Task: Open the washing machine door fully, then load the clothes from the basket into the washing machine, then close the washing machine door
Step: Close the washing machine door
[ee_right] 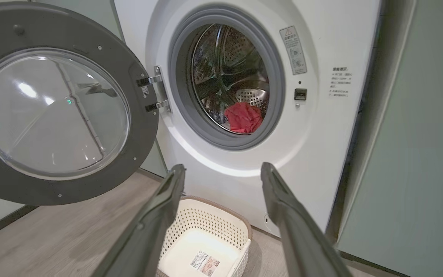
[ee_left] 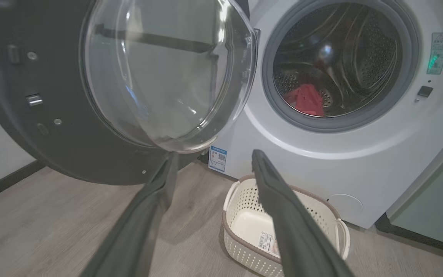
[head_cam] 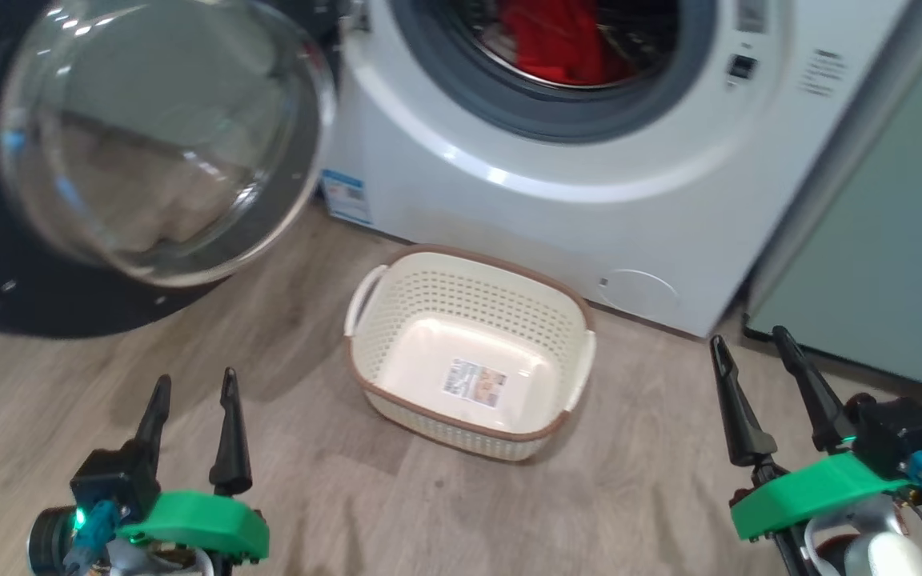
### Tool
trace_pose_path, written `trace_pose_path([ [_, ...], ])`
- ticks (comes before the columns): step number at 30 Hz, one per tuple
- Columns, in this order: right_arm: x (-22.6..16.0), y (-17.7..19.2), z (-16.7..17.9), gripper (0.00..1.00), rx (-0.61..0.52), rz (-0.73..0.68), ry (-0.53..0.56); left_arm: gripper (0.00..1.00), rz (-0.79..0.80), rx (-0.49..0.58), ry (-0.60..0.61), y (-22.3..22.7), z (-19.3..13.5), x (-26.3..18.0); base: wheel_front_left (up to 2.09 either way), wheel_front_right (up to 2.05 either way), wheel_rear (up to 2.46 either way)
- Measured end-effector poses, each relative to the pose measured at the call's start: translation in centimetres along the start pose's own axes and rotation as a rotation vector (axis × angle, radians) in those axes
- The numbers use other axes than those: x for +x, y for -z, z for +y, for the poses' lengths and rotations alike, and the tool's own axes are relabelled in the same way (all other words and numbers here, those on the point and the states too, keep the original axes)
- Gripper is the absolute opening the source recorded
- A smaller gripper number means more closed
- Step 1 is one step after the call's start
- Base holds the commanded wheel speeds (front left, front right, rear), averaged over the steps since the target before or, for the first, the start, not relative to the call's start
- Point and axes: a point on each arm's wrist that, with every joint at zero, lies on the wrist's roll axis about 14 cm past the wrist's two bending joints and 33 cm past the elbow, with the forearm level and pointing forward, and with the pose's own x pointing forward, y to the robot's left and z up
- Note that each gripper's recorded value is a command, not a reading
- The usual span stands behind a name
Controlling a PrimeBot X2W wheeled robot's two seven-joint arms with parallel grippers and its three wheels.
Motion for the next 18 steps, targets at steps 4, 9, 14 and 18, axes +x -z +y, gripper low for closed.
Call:
trace_pose_path([
  [4,0.8,0.0,1.7,1.0,0.001,0.001,-0.053,1.0,-0.014,0.0,-0.048,-0.4,1.6,-0.9,0.0,0.0,0.0],
  [9,1.2,0.3,2.6,1.0,0.004,0.008,-0.082,1.0,-0.022,0.004,-0.072,-0.6,2.4,-1.3,0.0,0.0,0.0],
  [14,1.3,0.5,2.6,1.0,0.007,0.014,-0.082,1.0,-0.018,0.006,-0.074,-0.5,2.4,-1.3,0.0,0.0,0.0],
  [18,1.3,0.6,2.4,1.0,0.008,0.017,-0.078,1.0,-0.015,0.008,-0.074,-0.5,2.3,-1.2,0.0,0.0,0.0],
])
